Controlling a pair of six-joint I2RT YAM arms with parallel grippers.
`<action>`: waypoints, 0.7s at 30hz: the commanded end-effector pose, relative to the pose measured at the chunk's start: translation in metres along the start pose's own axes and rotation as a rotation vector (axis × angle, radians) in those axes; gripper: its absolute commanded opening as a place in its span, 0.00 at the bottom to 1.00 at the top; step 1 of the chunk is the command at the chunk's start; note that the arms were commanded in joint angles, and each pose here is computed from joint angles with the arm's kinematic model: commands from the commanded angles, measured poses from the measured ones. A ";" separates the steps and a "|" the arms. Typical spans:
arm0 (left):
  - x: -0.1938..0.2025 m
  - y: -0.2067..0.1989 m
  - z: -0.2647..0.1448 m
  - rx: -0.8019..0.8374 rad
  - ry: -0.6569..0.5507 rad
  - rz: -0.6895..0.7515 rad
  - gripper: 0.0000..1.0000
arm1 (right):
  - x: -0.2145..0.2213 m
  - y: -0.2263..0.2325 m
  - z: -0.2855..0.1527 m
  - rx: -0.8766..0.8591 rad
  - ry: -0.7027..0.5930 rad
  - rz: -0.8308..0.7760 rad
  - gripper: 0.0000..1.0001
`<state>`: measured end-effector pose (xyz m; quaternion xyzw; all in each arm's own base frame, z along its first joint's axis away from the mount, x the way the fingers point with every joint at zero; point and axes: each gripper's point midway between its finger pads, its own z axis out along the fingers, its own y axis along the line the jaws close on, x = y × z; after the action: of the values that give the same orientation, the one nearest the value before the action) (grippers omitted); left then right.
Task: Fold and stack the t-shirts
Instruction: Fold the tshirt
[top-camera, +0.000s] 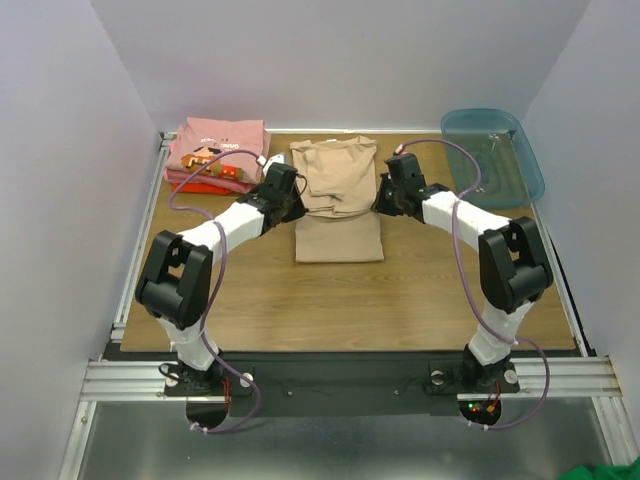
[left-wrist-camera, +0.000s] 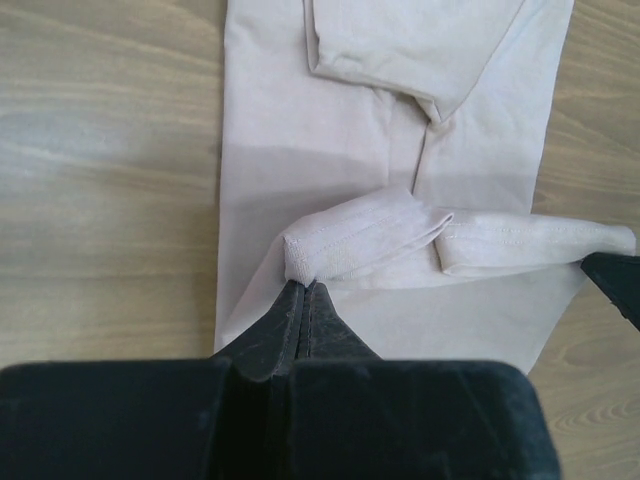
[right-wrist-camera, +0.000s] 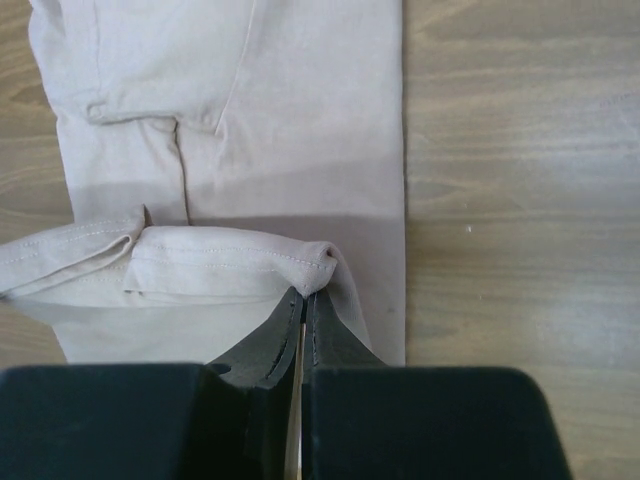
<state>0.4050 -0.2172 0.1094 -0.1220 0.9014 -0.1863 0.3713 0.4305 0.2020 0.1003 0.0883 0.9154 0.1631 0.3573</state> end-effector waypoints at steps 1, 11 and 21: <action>-0.029 -0.007 0.008 0.020 -0.038 0.016 0.00 | -0.034 0.009 0.012 -0.053 -0.063 -0.007 0.00; -0.034 -0.001 0.030 -0.040 0.021 0.009 0.60 | -0.041 0.009 0.034 -0.092 -0.029 -0.009 0.72; -0.006 0.015 -0.018 -0.005 0.027 -0.043 0.98 | -0.003 0.017 -0.008 -0.201 0.053 -0.034 1.00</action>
<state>0.4195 -0.2044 0.0956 -0.1322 0.9157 -0.1691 0.3398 0.4453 0.2060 0.0875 0.0576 0.9192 0.2131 0.3261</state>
